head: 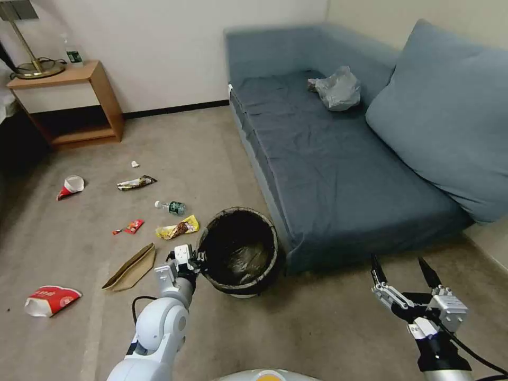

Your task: Pick up the trash can from the floor.

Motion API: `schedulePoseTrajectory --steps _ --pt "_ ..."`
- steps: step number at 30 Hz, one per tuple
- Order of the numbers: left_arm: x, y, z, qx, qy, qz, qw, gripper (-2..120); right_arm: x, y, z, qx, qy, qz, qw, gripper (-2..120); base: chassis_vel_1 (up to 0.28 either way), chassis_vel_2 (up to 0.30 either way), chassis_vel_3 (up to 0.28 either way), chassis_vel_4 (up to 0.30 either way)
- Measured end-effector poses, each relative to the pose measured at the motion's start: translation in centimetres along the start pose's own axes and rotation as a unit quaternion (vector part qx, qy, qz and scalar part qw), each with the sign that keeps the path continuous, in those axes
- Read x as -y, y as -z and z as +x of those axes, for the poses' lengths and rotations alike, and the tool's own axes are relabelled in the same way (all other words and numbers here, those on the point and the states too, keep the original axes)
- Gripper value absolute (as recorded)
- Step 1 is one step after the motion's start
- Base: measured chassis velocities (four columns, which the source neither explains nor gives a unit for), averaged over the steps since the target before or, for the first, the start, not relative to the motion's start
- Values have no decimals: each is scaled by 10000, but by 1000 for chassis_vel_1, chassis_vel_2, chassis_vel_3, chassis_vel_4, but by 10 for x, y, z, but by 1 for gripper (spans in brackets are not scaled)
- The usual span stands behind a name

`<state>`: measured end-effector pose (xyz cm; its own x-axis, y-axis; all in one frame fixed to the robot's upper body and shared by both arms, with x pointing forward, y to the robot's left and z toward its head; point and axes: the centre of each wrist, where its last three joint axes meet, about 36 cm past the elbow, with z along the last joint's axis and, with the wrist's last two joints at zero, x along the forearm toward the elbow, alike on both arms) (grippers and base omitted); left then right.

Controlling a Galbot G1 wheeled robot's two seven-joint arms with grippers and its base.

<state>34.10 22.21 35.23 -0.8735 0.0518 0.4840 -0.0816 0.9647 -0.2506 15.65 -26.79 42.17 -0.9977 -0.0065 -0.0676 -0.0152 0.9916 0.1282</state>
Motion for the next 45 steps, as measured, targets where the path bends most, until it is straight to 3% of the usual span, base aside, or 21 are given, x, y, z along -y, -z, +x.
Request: schedulePoseTrajectory --steps 11,17,20,23,30,41,45 --pt "-9 18 24 239 21 -183 9995 4 0 2 1 23 26 31 10000 100 0 0 0 0" --pt "-9 41 49 567 -69 -241 9981 4 0 2 0 48 33 29 10000 100 0 0 0 0" --pt "-2 64 75 831 -197 -249 9960 4 0 3 0 59 37 27 10000 100 0 0 0 0" --pt "2 71 93 923 -261 -276 9950 4 -1 4 0 79 44 32 10000 100 0 0 0 0" --pt "9 73 117 961 -337 -252 9945 4 -1 9 0 125 53 49 9999 100 0 0 0 0" --pt "10 73 120 1067 -342 -216 9935 4 -1 11 1 153 73 68 9998 100 0 0 0 0" --pt "16 81 126 1102 -464 -48 9928 4 -2 12 2 164 87 84 9998 100 0 0 0 0"
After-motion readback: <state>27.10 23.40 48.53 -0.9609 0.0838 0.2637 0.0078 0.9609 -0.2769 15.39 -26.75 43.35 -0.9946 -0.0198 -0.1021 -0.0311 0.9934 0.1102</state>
